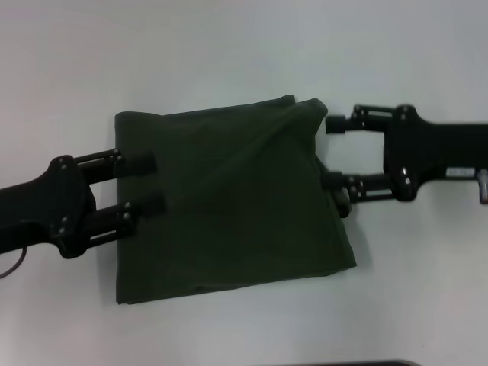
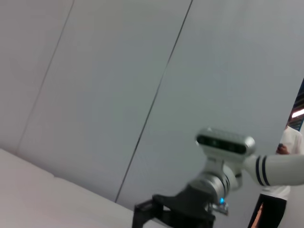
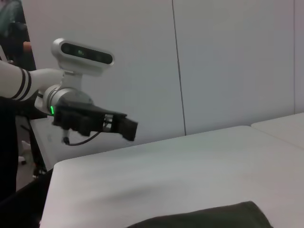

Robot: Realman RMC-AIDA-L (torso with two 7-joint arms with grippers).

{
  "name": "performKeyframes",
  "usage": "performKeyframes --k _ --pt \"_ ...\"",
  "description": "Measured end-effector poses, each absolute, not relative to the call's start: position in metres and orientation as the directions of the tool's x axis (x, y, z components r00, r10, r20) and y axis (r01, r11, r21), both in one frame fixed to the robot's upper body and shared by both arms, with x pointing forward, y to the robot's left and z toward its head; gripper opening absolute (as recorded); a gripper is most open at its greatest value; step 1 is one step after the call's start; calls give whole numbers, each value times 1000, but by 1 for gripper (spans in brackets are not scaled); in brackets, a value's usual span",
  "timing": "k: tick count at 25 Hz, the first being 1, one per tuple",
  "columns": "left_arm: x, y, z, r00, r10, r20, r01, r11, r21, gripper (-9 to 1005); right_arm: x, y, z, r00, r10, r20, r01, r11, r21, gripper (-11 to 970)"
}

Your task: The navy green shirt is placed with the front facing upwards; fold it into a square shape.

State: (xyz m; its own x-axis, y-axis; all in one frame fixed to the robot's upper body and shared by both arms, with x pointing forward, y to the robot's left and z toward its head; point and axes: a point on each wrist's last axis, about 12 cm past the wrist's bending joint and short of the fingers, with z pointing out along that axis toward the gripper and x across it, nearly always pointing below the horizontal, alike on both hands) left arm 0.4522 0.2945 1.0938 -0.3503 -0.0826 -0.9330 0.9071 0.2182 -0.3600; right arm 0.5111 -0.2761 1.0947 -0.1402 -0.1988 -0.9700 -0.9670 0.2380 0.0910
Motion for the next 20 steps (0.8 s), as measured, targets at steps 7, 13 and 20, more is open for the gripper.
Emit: performKeyframes --k 7,13,20 --pt "444 296 1085 -319 -109 -941 906 256 -337 588 488 -274 1072 -102 -123 -987 -965 255 68 845" --pt "443 311 1081 -298 -181 -937 863 368 -346 586 489 -234 1046 40 -108 -993 -975 214 -62 840" --pt "443 325 1082 -277 -217 -936 829 439 -347 583 500 -201 1034 80 -162 -984 -973 202 -112 838"
